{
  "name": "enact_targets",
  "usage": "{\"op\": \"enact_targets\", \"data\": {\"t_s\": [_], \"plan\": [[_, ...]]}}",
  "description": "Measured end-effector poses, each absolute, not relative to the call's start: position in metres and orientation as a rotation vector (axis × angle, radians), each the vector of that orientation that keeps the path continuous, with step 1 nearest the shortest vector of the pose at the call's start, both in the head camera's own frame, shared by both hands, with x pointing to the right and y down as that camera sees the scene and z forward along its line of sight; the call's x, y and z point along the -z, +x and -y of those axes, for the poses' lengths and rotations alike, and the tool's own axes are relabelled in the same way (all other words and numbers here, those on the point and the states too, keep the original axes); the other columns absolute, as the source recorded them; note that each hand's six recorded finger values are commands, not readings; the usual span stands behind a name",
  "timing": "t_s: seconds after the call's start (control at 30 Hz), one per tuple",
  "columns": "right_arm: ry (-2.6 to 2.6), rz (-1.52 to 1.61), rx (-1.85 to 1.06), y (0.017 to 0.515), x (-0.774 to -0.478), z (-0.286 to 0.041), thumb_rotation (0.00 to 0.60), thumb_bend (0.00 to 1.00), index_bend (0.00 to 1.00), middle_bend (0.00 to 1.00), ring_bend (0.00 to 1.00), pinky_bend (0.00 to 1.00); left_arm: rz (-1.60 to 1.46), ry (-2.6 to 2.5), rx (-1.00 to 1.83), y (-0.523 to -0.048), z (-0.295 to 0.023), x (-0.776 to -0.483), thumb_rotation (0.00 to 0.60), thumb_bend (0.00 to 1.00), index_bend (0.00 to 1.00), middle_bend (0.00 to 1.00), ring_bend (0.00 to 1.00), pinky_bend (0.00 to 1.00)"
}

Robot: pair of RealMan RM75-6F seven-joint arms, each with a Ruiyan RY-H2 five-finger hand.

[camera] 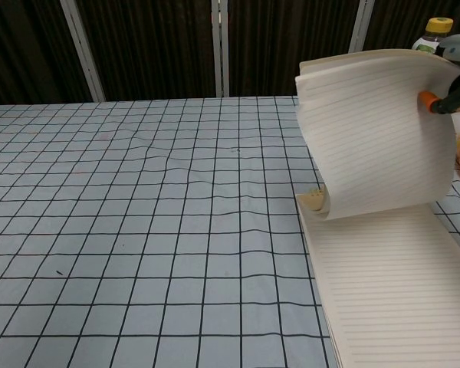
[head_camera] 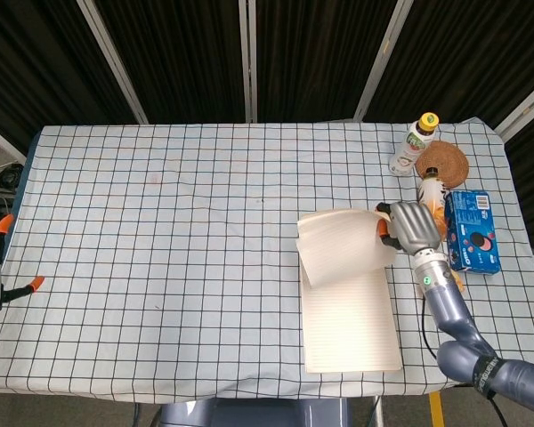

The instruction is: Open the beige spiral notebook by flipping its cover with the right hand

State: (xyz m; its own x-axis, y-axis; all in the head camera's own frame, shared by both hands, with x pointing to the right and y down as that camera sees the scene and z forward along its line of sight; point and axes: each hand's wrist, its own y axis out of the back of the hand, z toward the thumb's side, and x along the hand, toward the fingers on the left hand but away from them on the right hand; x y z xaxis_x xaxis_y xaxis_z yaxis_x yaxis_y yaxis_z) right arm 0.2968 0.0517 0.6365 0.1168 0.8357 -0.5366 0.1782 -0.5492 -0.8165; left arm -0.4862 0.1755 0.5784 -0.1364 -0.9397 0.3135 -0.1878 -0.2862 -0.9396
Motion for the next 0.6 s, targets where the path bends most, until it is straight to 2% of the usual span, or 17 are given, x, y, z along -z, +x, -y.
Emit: {"op": "enact_targets", "data": {"t_s": [0.6], "plan": [[-1.627, 1.009, -1.517, 0.272, -0.647, 0.039, 0.6, 0.58, 0.81, 0.6, 0.49, 0.48, -1.324, -1.452, 1.458, -0.49, -0.17, -0.567, 0.6, 0.09, 0.0, 0.0, 0.0, 0.0]]}}
